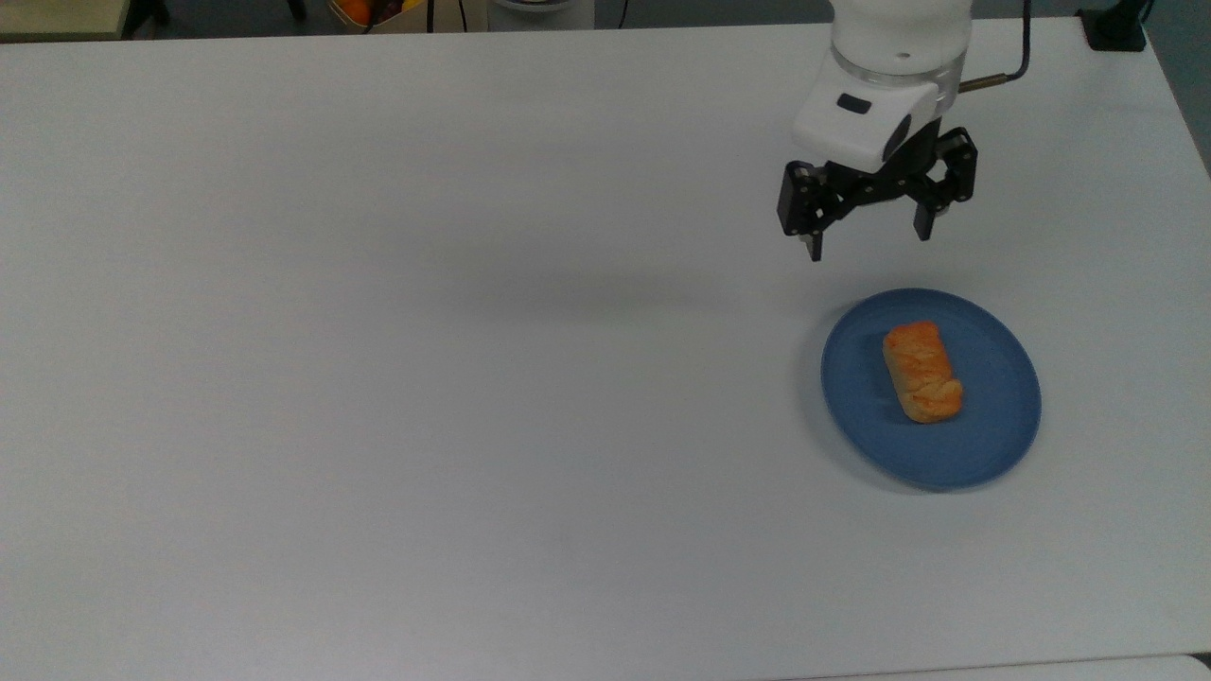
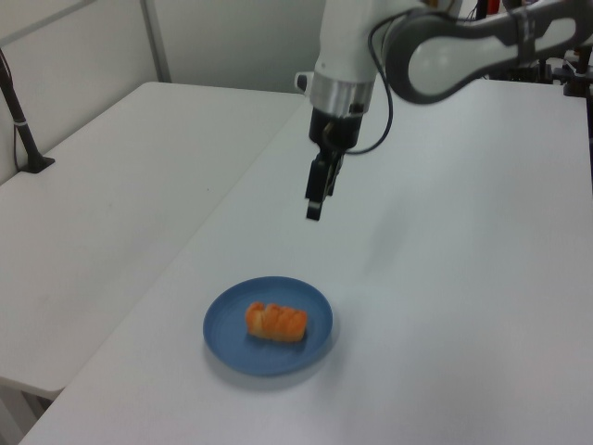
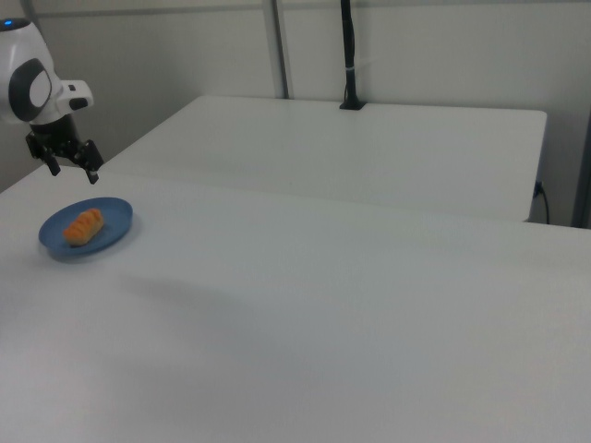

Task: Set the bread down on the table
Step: 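Move the gripper down toward the orange bread roll on the blue plate, then lower the open gripper around the bread roll and close it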

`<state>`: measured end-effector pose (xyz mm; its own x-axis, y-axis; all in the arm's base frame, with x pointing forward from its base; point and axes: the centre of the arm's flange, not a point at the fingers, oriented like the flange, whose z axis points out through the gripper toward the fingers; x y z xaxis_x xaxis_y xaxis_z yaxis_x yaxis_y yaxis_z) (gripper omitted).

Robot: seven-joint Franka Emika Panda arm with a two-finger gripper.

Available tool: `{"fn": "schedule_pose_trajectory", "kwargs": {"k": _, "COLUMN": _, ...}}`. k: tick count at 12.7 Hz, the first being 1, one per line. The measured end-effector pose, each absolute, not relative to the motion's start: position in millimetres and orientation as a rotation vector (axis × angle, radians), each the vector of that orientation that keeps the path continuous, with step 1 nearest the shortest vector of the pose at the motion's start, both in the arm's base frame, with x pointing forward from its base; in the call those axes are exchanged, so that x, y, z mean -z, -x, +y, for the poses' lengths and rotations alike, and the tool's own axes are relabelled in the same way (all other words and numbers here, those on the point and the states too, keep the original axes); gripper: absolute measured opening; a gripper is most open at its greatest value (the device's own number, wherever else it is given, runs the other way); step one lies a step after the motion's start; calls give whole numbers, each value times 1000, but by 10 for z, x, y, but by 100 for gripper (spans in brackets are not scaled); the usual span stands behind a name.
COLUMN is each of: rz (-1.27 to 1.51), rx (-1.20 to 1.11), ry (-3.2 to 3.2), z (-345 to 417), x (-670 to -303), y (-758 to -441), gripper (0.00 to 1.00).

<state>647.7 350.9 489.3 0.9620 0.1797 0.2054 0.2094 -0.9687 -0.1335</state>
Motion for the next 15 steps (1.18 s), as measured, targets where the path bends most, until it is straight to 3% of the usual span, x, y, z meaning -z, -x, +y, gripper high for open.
{"fn": "schedule_pose_trajectory", "kwargs": {"k": 8, "rz": -263, "rx": 562, "ry": 2919, "z": 4254, "x": -4031, "y": -6519, "gripper": 100}}
{"fn": "schedule_pose_trajectory", "kwargs": {"k": 15, "rz": -325, "rx": 629, "ry": 2892, "z": 4469, "x": -3480, "y": -6481, "gripper": 100}}
